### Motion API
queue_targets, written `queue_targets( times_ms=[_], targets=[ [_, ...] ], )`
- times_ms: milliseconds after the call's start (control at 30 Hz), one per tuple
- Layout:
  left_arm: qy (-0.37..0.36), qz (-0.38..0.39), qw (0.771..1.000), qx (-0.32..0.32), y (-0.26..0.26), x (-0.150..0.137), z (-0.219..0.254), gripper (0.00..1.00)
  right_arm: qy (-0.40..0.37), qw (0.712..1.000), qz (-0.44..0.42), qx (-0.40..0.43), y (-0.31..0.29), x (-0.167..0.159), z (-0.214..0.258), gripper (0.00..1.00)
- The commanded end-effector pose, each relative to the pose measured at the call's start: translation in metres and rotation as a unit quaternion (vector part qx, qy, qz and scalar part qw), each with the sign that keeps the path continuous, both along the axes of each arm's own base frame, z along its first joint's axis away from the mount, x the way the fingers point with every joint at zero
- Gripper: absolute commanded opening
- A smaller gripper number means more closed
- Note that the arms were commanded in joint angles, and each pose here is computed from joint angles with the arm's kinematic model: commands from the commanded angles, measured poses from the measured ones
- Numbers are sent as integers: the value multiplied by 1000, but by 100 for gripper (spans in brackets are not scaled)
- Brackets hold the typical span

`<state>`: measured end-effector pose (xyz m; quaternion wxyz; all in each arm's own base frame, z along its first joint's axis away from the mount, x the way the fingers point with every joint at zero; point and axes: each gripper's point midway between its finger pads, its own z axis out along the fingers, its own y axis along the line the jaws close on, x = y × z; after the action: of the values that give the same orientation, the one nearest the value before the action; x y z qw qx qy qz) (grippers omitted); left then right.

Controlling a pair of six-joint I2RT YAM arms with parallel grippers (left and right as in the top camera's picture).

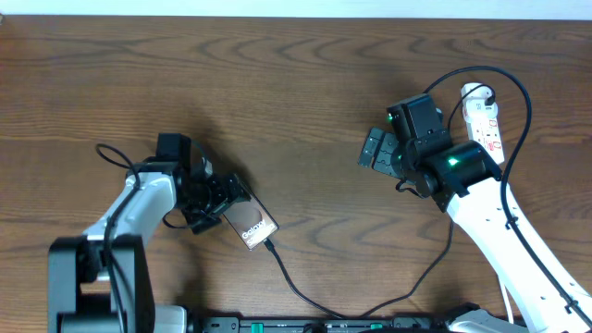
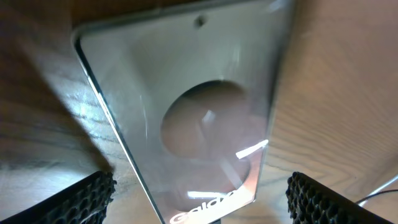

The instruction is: Plug charger to phone and switch on socket

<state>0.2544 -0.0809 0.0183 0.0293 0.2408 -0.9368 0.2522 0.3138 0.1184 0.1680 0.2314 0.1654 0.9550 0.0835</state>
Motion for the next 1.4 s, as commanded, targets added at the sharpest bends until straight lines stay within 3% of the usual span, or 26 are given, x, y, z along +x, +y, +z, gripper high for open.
queue_targets(
  times_ms=[0,133,367,600,700,900,1100,1200,1367],
  targets=[
    [-125,-35,991,29,8,32,49,91,-7,1000,-10,-11,-4,1,3,99],
    [-239,-50,969,39,8,49,110,91,-14,1000,-10,-7,-2,5,4,99],
    [-423,-51,903,56,8,49,215,91,-17,1000,-11,-6,-2,6,5,99],
    [-504,-20,857,106,24,31,263,91,-22,1000,2,-9,-3,2,11,95],
    [-514,-15,850,112,26,28,269,91,-33,999,16,3,-7,0,23,99],
    [-513,-15,851,112,26,28,268,91,-56,998,25,35,-45,2,61,99],
    [-504,-16,856,112,26,32,262,91,-142,989,-40,13,-160,16,144,99],
    [-501,-17,858,111,26,33,261,91,-166,983,-73,-3,-204,20,161,99],
    [-496,-17,861,111,26,35,257,91,-171,984,-52,0,-245,36,154,99]
  ],
)
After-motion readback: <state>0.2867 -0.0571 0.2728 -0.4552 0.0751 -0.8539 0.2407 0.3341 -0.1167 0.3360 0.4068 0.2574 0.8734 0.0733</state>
